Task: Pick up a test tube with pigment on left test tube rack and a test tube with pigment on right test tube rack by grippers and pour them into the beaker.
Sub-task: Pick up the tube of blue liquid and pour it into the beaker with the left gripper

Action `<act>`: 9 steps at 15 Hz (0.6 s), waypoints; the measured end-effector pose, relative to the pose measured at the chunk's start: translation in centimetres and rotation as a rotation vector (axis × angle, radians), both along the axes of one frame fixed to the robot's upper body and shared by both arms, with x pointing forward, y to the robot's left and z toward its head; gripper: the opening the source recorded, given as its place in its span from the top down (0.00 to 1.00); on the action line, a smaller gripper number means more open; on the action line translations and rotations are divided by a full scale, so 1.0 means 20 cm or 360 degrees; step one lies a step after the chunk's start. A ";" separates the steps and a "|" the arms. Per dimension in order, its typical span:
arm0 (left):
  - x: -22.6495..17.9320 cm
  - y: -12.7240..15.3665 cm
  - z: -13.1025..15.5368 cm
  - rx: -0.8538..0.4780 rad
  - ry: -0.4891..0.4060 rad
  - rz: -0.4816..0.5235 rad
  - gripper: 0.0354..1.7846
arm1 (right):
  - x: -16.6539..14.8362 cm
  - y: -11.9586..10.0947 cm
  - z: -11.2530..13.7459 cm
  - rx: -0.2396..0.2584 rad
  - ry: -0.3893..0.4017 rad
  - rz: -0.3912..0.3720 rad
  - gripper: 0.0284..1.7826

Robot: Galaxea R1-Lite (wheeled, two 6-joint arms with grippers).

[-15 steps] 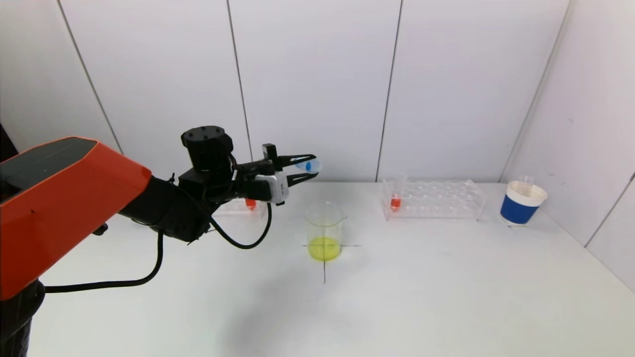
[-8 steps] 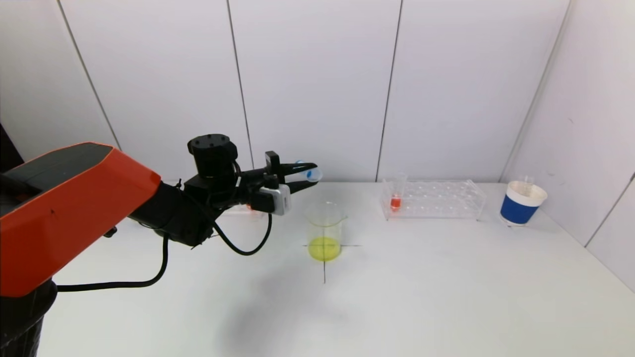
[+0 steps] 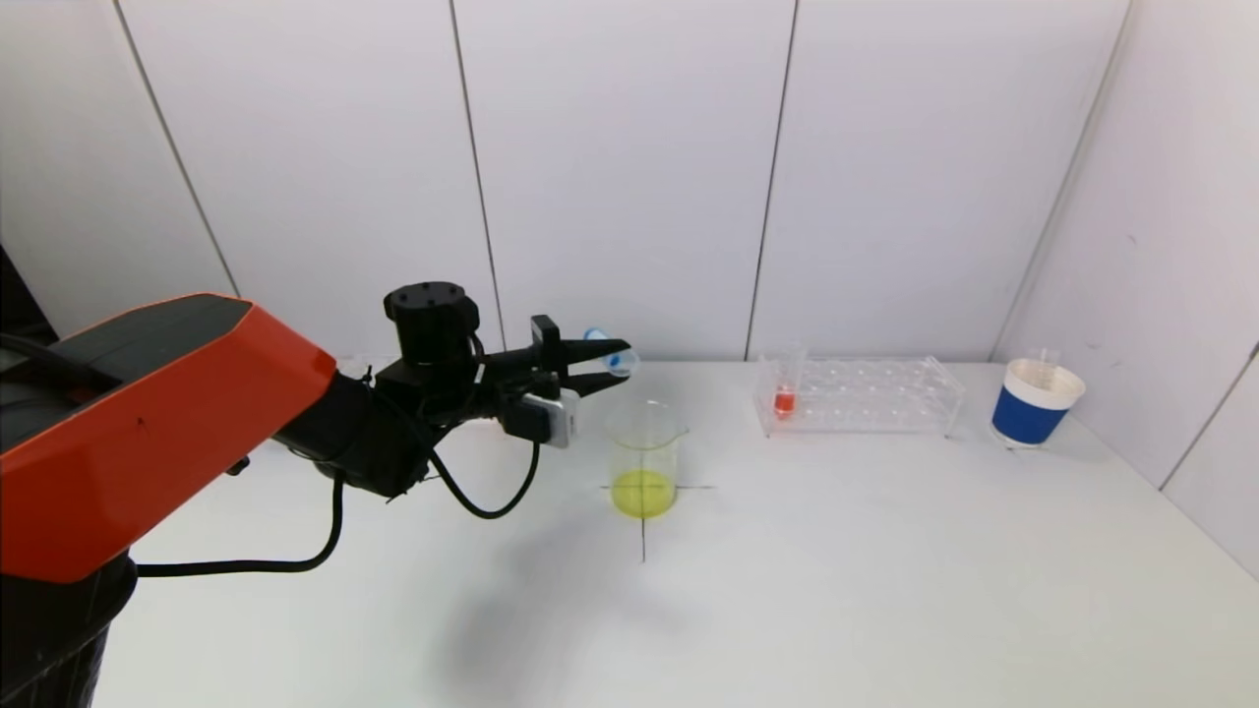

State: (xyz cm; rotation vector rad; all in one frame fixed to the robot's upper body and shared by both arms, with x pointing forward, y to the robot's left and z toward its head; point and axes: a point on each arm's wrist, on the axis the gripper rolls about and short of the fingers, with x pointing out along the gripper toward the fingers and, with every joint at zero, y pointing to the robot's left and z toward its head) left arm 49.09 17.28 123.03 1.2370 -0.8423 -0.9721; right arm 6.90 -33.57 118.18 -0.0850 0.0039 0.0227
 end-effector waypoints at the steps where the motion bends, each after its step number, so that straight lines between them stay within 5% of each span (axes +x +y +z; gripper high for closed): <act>1: 0.00 0.00 0.00 0.0006 -0.0010 0.0001 0.77 | 0.00 0.00 0.00 0.0000 -0.0001 0.0000 0.01; 9: 0.00 0.00 0.01 0.0034 -0.0090 0.0014 0.77 | 0.00 0.00 0.00 0.0001 0.0000 -0.0001 0.01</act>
